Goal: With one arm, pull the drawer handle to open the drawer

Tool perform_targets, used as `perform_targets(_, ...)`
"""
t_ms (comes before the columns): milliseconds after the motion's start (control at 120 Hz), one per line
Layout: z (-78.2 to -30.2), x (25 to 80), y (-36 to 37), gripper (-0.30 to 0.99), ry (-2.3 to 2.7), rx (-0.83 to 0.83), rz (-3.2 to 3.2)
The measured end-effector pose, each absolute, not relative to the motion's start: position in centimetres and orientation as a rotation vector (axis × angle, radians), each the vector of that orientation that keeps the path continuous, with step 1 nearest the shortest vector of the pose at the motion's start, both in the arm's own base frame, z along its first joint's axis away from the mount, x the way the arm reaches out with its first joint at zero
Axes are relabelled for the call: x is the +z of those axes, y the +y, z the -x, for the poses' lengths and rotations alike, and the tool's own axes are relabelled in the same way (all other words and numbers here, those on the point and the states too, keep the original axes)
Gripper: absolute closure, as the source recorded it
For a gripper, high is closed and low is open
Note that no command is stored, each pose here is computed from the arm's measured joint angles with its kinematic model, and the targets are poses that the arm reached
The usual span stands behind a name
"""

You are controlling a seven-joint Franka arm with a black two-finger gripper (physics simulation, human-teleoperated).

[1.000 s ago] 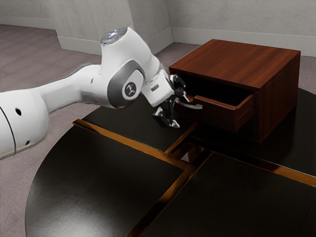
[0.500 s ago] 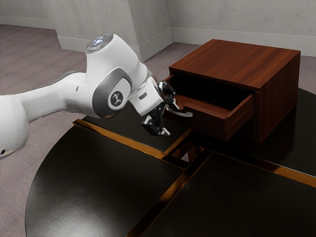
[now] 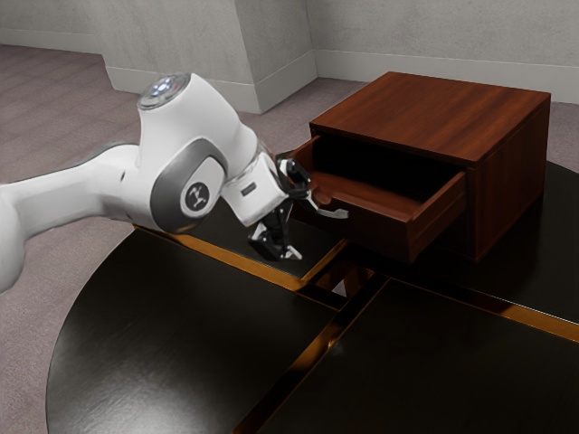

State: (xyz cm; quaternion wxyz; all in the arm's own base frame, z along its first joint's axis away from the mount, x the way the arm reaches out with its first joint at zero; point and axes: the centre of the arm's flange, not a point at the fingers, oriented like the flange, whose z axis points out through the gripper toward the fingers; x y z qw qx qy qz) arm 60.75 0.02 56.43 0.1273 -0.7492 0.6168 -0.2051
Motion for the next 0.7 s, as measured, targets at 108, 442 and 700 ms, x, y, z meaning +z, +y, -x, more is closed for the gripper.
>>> perform_targets(108,-57.0,66.5,-0.8,0.04,1.710,-0.724,2.055)
perform_targets(442,-45.3,69.7,-23.0,0.01,1.766,-0.329,2.253)
perform_targets(700,-45.8,71.2,-20.0,0.00,1.246,-0.195,2.641)
